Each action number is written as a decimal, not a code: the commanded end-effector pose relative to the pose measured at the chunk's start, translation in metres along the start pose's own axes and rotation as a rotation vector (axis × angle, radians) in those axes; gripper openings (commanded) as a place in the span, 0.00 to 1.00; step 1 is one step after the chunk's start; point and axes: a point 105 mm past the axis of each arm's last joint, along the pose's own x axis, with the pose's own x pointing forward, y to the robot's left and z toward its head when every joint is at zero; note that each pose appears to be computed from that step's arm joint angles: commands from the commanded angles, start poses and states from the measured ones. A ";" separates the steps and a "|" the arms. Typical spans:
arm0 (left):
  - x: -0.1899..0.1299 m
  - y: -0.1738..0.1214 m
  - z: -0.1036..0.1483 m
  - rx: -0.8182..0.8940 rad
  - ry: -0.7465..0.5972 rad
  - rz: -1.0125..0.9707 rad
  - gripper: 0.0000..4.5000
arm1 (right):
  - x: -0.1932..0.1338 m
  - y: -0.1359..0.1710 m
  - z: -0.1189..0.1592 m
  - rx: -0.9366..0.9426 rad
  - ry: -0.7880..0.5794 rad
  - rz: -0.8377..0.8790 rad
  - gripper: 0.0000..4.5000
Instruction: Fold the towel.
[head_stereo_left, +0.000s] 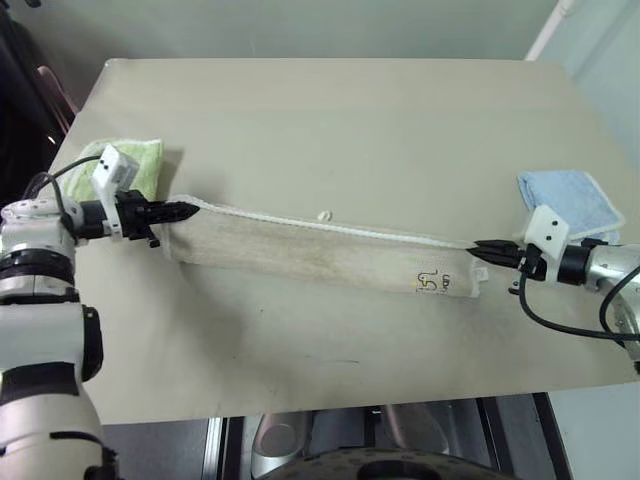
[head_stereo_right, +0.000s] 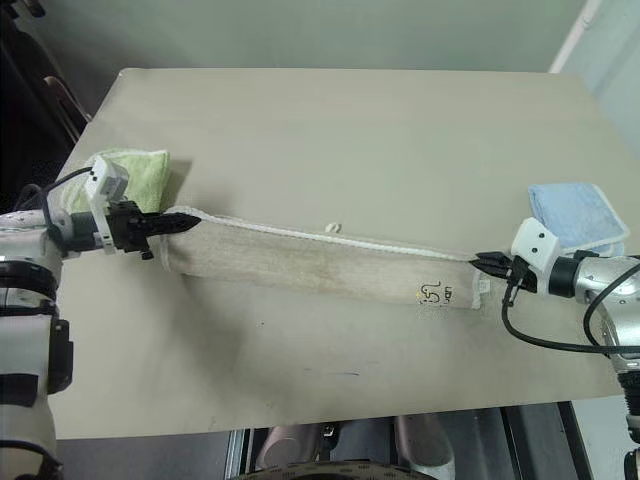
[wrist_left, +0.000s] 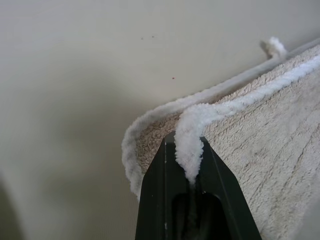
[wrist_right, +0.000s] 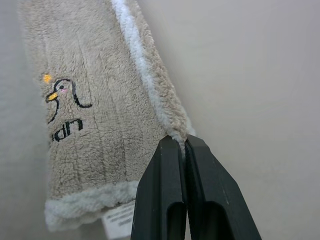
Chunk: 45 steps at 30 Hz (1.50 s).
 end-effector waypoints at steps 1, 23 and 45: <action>-0.019 0.014 0.003 0.012 0.002 0.112 0.00 | -0.017 -0.022 -0.013 0.019 0.070 -0.121 0.00; -0.010 0.018 0.062 0.031 -0.379 0.170 0.98 | -0.033 -0.003 0.012 0.262 -0.109 -0.134 0.99; 0.048 -0.094 0.029 0.024 -0.291 -0.519 0.99 | -0.034 0.095 0.019 1.242 -0.318 -0.061 1.00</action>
